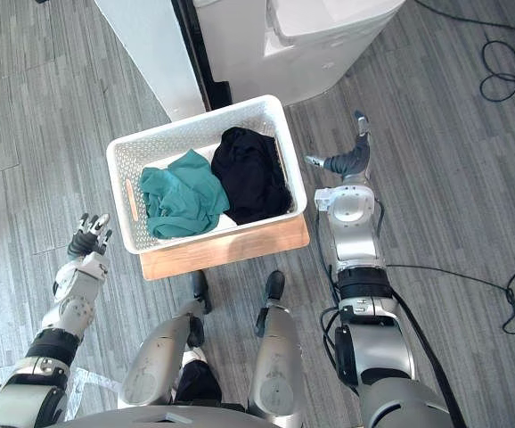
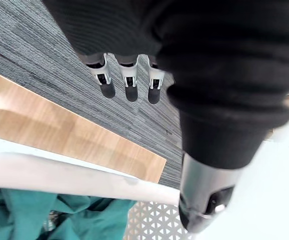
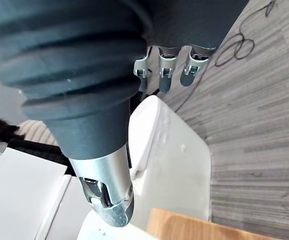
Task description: Pick up the laundry basket with both hands and put the clothes into the washing machine.
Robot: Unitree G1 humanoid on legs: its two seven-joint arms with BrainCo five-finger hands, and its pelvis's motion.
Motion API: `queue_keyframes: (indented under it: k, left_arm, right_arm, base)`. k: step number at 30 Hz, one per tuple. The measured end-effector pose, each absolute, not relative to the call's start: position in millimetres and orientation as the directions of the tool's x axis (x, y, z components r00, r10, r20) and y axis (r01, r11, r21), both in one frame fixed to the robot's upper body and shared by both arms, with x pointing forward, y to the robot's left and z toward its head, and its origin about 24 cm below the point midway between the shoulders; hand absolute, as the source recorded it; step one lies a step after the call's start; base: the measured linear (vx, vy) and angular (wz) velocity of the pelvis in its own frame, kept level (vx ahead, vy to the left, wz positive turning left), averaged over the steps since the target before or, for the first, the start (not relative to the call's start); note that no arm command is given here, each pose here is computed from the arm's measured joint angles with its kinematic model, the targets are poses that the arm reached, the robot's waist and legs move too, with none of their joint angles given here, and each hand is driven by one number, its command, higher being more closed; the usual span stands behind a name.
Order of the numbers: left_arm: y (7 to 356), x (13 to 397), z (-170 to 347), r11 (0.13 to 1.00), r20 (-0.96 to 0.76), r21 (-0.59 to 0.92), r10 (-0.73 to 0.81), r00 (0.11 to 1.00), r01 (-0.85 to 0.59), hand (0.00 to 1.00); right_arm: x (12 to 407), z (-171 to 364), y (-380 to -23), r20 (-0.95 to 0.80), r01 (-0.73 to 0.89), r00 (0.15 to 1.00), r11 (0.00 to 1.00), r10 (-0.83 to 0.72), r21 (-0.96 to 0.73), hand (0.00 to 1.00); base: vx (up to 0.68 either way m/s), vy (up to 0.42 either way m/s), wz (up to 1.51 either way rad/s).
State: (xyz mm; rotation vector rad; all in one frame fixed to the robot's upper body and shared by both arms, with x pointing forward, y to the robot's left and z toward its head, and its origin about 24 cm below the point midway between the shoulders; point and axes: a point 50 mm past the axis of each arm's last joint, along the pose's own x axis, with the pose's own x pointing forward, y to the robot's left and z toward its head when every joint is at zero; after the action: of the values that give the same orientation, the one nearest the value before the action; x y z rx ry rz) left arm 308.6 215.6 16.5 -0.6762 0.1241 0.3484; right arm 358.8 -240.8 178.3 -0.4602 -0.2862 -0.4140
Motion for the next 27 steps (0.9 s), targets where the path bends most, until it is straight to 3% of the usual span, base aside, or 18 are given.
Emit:
queue_keyframes:
  k: [7, 14, 18, 27]
  left_arm:
    - [215, 331, 35, 0.744, -0.194, -0.586, 0.257, 0.947, -0.322, 0.0]
    - [238, 355, 75, 0.885, -0.083, -0.428, 0.162, 0.983, -0.182, 0.0]
    - [224, 364, 82, 0.931, -0.078, -0.355, 0.061, 0.995, -0.085, 0.0]
    - [215, 363, 70, 0.969, -0.142, -0.245, -0.02, 0.99, -0.015, 0.0]
  right_arm:
    - [354, 196, -224, 0.43, 0.414, 0.864, 0.857, -0.264, -0.307, 0.0]
    - [346, 217, -206, 0.52, 0.355, 0.827, 0.915, -0.212, -0.193, 0.0]
    - [344, 226, -194, 0.563, 0.322, 0.811, 0.926, -0.162, -0.196, 0.0]
    - [336, 249, -173, 0.65, 0.242, 0.756, 0.955, -0.073, -0.174, 0.0]
  base:
    - [0.0, -0.021, 0.0]
    - [0.04, -0.038, -0.11]
    - [0.06, -0.031, -0.05]
    - [0.04, -0.028, -0.13]
